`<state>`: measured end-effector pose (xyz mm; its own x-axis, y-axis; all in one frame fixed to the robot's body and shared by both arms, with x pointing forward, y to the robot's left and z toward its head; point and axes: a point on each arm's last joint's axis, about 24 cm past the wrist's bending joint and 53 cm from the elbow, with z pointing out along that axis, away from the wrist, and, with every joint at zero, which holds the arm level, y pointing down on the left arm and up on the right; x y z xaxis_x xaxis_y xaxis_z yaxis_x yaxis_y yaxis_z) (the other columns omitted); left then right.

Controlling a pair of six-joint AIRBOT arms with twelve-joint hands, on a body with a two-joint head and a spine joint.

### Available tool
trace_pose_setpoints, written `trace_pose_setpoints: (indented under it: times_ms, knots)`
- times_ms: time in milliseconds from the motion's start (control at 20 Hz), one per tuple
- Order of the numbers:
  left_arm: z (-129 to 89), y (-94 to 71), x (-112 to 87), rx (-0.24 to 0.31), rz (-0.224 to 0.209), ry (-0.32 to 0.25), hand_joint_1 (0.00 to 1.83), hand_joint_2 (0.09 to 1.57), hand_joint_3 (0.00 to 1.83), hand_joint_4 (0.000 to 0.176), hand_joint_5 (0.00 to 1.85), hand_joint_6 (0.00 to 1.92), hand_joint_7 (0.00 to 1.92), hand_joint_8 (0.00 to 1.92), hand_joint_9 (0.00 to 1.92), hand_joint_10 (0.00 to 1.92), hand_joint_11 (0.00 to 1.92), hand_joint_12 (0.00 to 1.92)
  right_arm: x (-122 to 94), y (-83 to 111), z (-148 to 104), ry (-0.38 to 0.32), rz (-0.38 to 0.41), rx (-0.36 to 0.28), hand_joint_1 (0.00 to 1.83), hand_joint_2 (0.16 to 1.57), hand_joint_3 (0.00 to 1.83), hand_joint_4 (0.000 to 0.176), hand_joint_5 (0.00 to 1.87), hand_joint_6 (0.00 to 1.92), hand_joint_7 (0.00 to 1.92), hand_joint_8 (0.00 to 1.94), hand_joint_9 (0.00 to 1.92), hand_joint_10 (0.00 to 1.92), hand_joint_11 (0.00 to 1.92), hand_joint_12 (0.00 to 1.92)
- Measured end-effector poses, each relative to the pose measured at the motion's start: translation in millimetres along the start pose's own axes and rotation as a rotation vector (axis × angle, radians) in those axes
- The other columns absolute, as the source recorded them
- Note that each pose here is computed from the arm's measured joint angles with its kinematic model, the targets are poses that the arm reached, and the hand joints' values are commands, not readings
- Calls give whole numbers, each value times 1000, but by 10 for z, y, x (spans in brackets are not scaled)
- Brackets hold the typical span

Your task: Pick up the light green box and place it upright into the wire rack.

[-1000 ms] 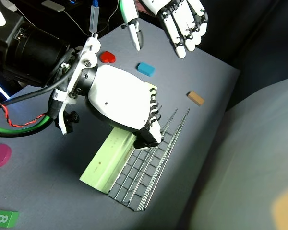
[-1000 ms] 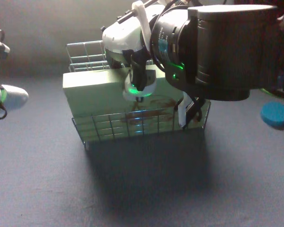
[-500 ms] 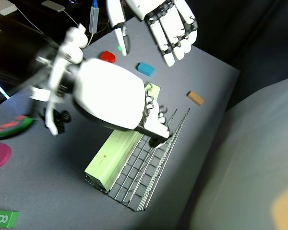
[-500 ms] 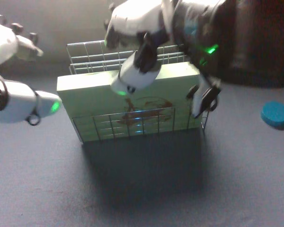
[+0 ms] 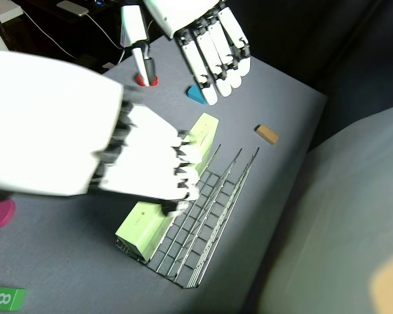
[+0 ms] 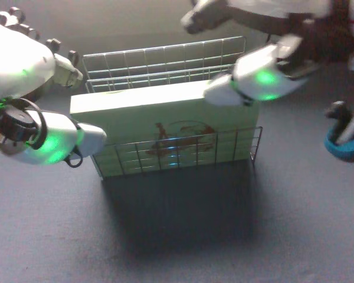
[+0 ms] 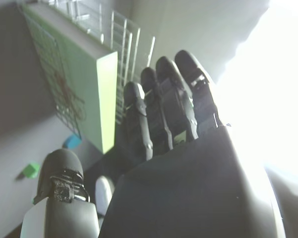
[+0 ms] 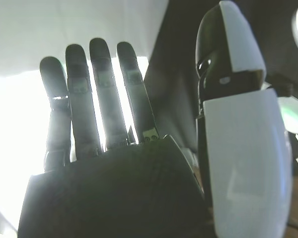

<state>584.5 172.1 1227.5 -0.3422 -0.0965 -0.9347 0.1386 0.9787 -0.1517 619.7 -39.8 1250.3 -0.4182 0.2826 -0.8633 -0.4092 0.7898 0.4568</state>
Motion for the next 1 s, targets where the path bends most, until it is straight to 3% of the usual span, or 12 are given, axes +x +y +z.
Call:
trace_pose_setpoints:
  times_ms: [100,150,200,250,300,350,400,600,650,700,900,1000]
  knots:
    - [-7,-81,23,13,6,5,182,1177,0,1,418,2,381,2,350,4,0,836,26,-20,-144,1,-26,-9,678,1116,1,0,732,25,824,37,717,308,405,1417]
    - [-4,-134,36,23,8,8,286,1179,0,0,691,28,650,21,627,57,113,989,61,-41,-222,6,-36,-12,906,1175,0,88,848,971,935,537,748,1274,647,1728]
    - [0,-169,42,31,9,10,286,1179,0,0,691,28,650,21,627,57,113,989,81,-44,-261,10,-35,-15,906,1175,0,88,848,971,935,537,748,1274,647,1728]
    - [-1,-208,41,39,10,9,328,1177,0,0,849,81,787,64,767,114,278,1072,125,-58,-326,18,-33,-15,928,1194,0,148,816,1218,851,939,765,1503,753,1825]
    - [6,-263,47,49,10,11,354,1175,0,0,848,565,843,393,717,792,478,1322,136,-63,-384,19,-28,-14,931,1216,3,134,782,1334,822,1295,866,1720,920,1902]
    - [10,-284,55,52,7,14,369,1190,0,0,732,1192,735,1055,685,1453,627,1627,128,-76,-415,16,-30,-11,865,1200,0,0,777,1591,853,1593,1034,1881,1159,1917]
    - [-7,-304,79,50,1,20,398,1197,1,0,727,1874,768,1860,839,1902,879,1909,117,-80,-459,10,-37,-14,867,1193,0,0,987,1893,1094,1914,1375,1919,1607,1921]
    - [0,-375,86,57,-7,20,446,1228,4,0,1084,1921,1077,1921,1066,1921,1105,1921,260,-123,-466,46,-28,-9,762,1265,0,0,1291,1921,1411,1941,1621,1921,1850,1921]
    - [1,-396,92,62,-12,22,473,1254,5,0,1212,1921,1216,1921,1209,1921,1223,1921,266,-96,-461,48,-31,-17,717,1326,3,140,1349,1921,1466,1941,1661,1921,1869,1921]
    - [3,-418,97,66,-13,24,476,1307,2,0,1337,1921,1347,1921,1363,1921,1369,1921,264,-64,-461,46,-39,-31,707,1374,15,169,1372,1921,1487,1941,1683,1921,1871,1921]
    - [10,-497,107,80,-11,26,583,1394,2,109,1408,1921,1457,1921,1509,1921,1533,1921,300,-22,-465,56,-49,-49,775,1400,6,176,1334,1921,1493,1941,1689,1921,1864,1921]
    - [10,-493,102,78,-12,24,602,1394,1,120,1397,1921,1457,1921,1506,1921,1538,1921,300,-19,-465,56,-50,-51,777,1400,6,176,1333,1921,1493,1941,1688,1921,1863,1921]
